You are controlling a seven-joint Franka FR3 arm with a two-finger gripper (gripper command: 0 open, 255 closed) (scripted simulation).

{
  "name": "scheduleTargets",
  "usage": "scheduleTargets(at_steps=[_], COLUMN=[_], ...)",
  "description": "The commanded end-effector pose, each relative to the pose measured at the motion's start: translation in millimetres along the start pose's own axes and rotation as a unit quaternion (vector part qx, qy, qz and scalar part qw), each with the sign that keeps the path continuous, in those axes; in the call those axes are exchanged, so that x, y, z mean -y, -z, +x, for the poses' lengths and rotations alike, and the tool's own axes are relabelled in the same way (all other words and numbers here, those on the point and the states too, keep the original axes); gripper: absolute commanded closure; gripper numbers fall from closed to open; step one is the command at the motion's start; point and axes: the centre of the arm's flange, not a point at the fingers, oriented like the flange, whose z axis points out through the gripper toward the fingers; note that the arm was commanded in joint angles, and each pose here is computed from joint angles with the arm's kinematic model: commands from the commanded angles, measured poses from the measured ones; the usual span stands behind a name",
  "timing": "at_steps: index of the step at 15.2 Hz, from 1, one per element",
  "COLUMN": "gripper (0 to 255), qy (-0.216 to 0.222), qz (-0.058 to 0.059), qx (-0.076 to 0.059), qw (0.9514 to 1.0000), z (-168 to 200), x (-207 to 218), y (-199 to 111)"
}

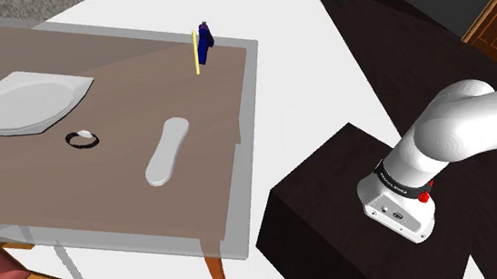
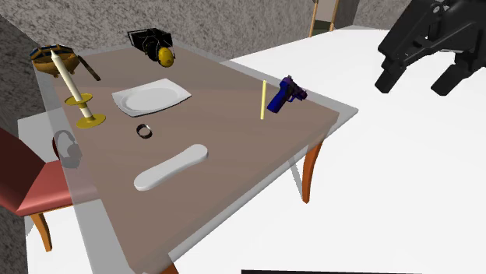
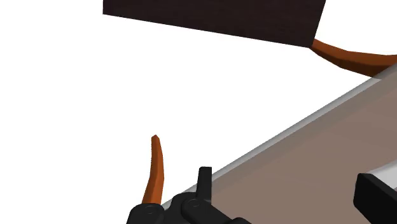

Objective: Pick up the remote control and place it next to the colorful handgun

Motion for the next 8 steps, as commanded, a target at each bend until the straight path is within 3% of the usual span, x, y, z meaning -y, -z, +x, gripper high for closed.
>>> scheduleTargets(at_steps=[1,8], gripper=[0,0], qy=[0.000,-0.074], qz=[0.000,-0.015], qx=[0.000,0.007], qw=[1.0000,0.9971], z=[0,6], x=[0,82], y=[0,-50])
